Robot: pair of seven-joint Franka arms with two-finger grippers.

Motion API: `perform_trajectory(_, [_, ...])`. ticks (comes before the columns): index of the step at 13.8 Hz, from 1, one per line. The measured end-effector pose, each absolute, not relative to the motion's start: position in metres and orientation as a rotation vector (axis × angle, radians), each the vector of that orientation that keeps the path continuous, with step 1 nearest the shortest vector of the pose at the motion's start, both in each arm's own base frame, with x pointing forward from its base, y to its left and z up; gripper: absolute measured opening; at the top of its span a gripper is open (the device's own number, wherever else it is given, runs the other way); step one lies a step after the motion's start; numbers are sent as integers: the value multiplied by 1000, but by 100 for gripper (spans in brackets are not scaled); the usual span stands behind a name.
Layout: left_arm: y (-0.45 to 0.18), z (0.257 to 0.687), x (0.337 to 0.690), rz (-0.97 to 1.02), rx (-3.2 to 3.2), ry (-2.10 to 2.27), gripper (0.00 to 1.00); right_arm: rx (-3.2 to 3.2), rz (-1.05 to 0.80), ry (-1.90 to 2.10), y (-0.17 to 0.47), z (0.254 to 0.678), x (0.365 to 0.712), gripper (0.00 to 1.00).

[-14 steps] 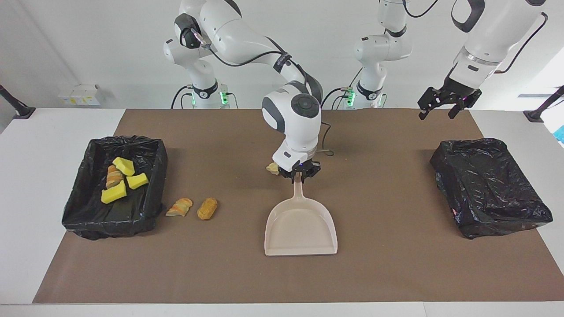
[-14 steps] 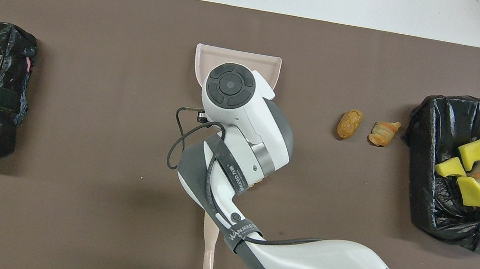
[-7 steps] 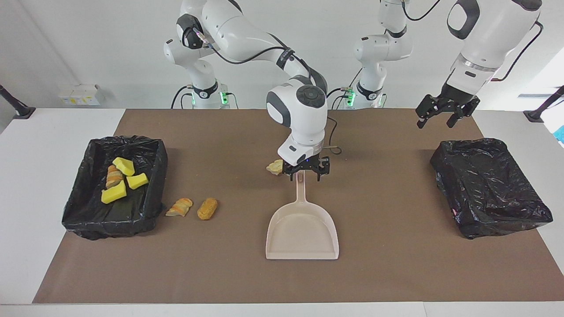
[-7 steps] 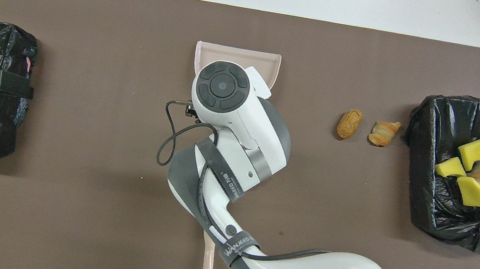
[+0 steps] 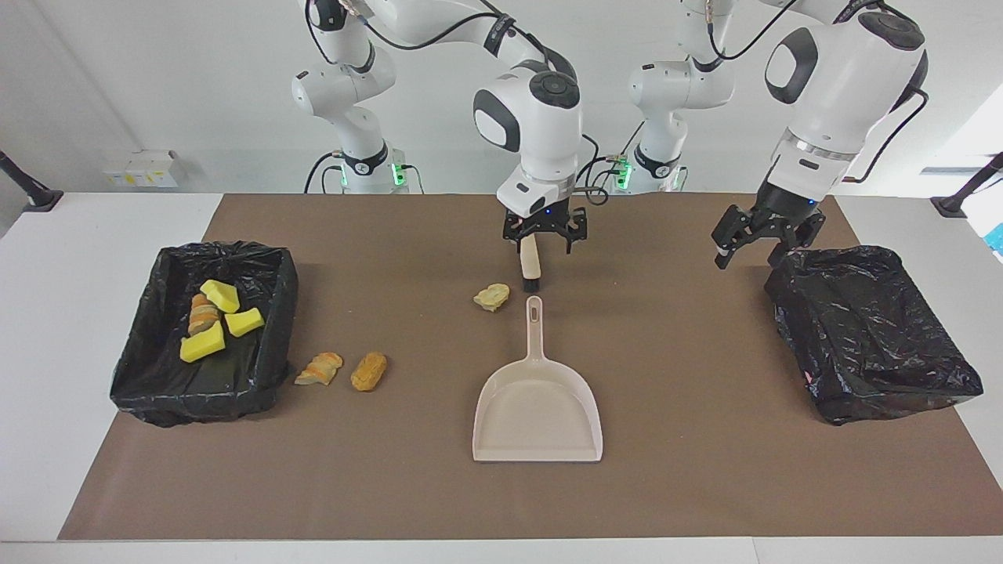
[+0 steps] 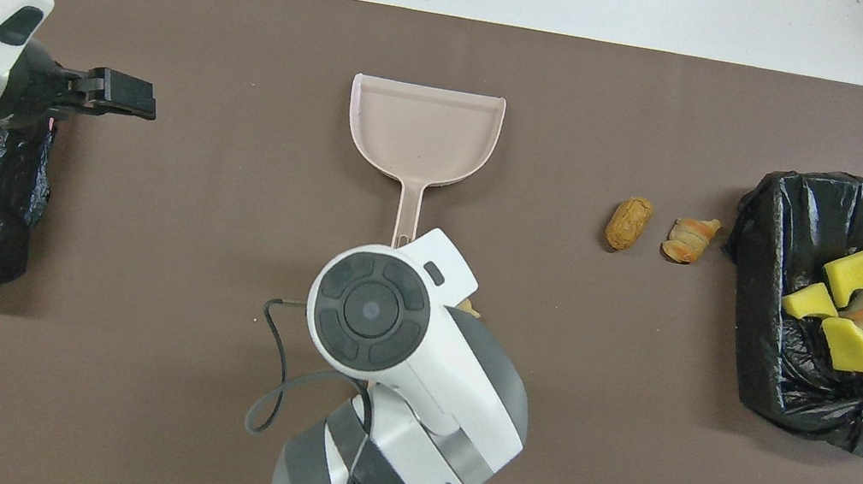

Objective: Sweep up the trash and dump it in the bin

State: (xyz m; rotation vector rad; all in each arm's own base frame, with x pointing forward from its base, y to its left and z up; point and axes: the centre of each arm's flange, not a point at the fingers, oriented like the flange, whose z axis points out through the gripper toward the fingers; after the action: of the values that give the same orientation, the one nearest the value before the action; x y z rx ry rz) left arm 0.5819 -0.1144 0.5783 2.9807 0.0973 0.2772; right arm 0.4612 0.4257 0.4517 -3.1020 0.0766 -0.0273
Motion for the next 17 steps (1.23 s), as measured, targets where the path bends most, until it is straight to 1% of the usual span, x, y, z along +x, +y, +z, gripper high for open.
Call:
perform_trajectory(2, [-154,563,590,245,2969,92,100,-3080,-45,97,417,439,427,100])
perform_trajectory(5, [-208,532,596,176,2962,67,100,-3083,-20,78,406,416,382,100])
perform_trajectory(8, [-265,503,593,164,2937,70,100,-3111,23,34,408,401,344,100])
perform_trajectory(12, [-344,433,578,75,2943,25,100,-3107,43,81,422,370,303,100])
perform_trajectory(13, [-352,421,576,53,2949,11,100,-3111,47,85,422,362,296,100])
perform_trajectory(15, [-360,404,573,18,2960,-3,100,-3119,56,88,418,354,292,94])
perform_trajectory(16, [-366,397,568,2,2965,-18,100,-3123,60,91,417,352,292,94])
perform_trajectory(17, [-375,388,563,-20,2972,-25,100,-3125,63,92,416,350,292,90])
